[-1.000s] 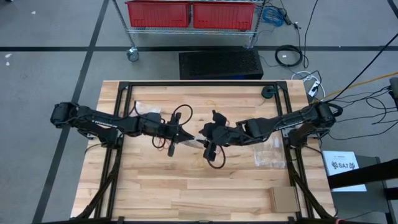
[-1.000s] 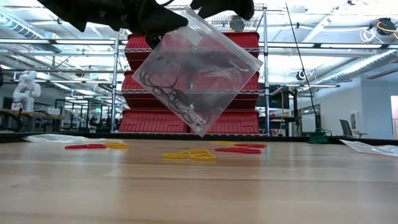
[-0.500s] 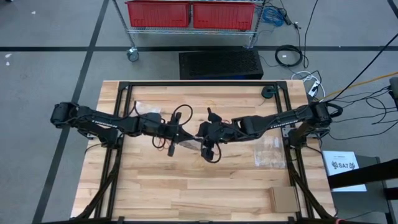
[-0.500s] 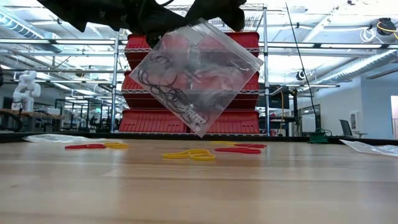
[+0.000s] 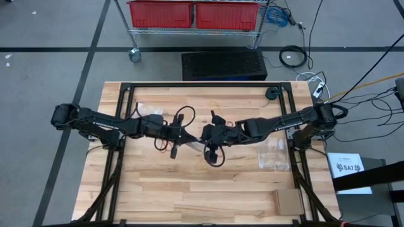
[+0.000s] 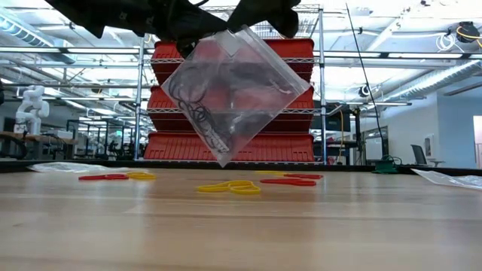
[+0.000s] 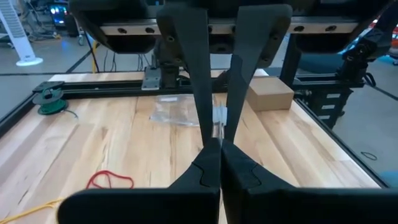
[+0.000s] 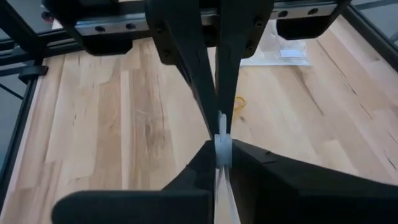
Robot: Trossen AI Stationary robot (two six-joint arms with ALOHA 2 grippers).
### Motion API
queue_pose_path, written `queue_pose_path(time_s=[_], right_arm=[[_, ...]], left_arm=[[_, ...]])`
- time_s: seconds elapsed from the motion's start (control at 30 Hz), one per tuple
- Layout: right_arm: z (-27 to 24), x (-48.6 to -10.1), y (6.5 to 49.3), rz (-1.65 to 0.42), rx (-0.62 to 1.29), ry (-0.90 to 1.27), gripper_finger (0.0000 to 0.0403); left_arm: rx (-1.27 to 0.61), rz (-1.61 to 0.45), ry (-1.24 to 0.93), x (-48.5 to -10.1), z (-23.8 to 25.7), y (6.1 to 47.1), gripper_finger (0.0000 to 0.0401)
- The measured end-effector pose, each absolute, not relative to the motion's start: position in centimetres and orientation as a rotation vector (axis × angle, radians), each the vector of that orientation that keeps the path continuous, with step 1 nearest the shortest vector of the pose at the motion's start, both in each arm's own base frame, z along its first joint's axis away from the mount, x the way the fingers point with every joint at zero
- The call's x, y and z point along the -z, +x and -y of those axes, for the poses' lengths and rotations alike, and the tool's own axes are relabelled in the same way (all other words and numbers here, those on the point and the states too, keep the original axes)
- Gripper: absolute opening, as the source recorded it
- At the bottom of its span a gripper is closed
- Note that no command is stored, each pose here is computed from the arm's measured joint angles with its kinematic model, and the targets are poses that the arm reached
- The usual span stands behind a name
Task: Sort rubber bands
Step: Close the transparent zip bag
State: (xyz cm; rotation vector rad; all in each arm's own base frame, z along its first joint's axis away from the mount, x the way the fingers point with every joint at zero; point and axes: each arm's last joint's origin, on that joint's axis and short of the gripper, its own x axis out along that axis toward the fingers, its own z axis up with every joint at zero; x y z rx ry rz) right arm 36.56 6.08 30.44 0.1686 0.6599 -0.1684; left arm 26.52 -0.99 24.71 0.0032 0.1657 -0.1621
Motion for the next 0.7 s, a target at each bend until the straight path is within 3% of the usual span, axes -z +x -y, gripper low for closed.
queue_pose_path(time_s=[0.7], right_arm=[[-7.07, -30.15, 35.96, -0.703, 0.192, 0.191, 0.0009]], left_arm=[[0.143, -0.134, 0.027, -25.62, 0.92, 25.88, 0.0]])
